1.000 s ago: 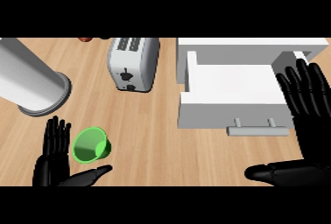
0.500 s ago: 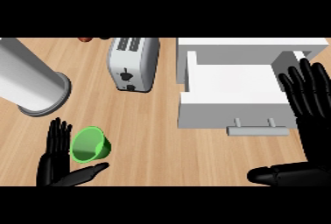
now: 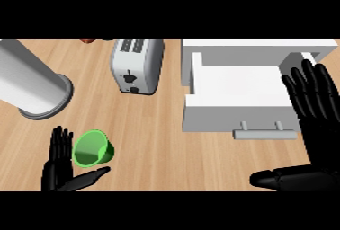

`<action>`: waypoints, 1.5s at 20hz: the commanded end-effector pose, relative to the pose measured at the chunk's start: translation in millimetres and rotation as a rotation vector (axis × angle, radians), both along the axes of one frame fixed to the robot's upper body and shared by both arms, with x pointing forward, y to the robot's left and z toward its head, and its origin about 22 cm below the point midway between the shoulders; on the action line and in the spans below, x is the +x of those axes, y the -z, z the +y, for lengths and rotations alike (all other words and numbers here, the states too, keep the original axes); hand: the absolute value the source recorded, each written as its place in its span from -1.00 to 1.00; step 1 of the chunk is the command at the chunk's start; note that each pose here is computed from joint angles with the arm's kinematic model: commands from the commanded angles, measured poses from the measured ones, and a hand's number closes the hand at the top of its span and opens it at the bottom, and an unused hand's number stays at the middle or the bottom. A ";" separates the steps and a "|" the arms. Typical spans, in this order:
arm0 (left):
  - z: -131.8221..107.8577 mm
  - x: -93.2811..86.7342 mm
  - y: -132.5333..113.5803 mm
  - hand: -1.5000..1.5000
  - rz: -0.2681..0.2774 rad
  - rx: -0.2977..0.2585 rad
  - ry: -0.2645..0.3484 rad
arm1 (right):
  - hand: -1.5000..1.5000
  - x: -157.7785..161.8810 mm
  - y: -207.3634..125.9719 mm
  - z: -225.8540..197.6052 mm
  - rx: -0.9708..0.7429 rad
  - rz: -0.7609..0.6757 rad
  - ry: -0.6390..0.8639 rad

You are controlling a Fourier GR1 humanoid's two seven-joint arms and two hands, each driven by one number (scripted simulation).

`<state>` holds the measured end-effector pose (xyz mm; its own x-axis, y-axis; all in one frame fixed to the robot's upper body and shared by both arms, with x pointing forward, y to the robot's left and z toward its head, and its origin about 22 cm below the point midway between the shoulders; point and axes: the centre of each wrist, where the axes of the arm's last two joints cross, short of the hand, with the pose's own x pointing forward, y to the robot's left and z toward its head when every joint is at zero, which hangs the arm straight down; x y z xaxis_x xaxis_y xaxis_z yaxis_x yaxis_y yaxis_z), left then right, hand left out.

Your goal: Pick up the cup, place it into the drawer and close the drawer

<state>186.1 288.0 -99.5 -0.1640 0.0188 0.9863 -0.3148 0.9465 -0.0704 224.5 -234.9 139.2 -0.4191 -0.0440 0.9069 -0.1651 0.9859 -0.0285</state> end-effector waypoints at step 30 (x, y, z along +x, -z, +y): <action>-1.4 37.8 46.8 -1.00 -0.057 -0.191 0.124 | -1.00 3.0 -12.9 -12.1 -0.005 0.000 -0.009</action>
